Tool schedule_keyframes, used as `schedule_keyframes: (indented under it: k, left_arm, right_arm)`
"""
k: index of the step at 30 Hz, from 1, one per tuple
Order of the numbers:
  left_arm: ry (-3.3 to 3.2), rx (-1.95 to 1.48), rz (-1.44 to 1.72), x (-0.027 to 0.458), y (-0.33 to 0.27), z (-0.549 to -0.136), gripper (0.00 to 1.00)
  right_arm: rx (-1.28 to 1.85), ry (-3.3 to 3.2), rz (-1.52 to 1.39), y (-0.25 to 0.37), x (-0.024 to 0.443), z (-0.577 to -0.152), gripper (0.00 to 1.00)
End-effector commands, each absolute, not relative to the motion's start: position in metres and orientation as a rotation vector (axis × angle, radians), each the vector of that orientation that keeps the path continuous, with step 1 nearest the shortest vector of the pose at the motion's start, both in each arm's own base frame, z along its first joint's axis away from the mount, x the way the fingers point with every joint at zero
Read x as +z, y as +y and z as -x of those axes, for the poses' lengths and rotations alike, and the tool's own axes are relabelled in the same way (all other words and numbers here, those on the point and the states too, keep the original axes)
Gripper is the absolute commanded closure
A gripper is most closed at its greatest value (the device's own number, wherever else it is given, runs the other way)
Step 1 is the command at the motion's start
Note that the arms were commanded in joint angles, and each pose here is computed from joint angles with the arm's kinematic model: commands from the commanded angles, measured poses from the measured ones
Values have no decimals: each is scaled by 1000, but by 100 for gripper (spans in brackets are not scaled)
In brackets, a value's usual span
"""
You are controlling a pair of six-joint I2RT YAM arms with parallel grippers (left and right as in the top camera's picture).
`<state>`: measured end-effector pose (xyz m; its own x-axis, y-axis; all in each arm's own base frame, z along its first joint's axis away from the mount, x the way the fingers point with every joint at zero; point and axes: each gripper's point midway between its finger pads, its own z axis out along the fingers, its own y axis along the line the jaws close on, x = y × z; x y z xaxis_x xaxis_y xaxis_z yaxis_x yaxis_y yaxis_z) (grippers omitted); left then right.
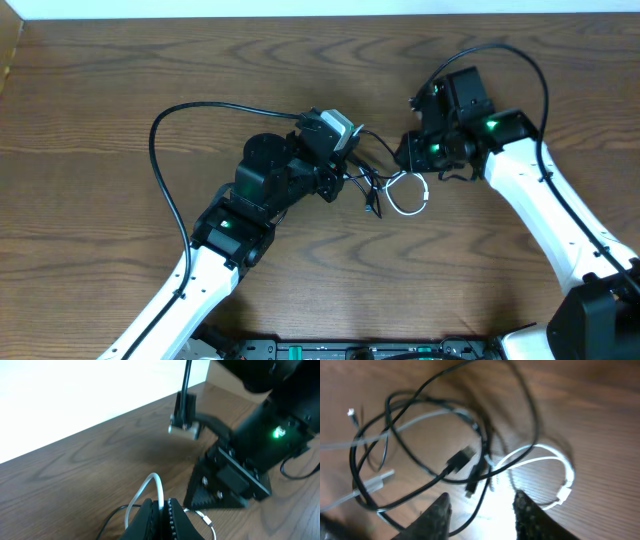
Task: Untangle cables
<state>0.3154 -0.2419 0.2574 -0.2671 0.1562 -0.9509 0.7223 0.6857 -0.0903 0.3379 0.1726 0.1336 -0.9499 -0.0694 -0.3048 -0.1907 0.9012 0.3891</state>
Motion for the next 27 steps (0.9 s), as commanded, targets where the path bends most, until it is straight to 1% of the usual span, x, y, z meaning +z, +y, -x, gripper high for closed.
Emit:
schedule_keyframes:
  k: [1,5,11,13,18,23,27]
  left_arm:
    - [1761,-617,-694,267,-238,-317,92]
    - [1743,-619,-692,274,-239,-318,92]
    - [1726,-625,-681,283,-239,-317,92]
    - [1717,-628,-677,287,-238,-316,92]
    - [1684,-629,-671,300,-236,-311,92]
    - [1643,-633,-661,317,-230,-302,92]
    - [1624,-633,-658,325,-227,-296,92]
  right_arm:
    - [736,2775,320,185,127,-323,55]
    - [729,2759,409,188,115,-318,53]
    - [746,2703,481,202,116,-320,34]
    - [752,2687,506,208,118,-320,31]
    - [699,2663,550,219,112,-324,27]
    - [682,2653,571,227,96,-334,26]
    - [768,2640,628,242,87,-332,26]
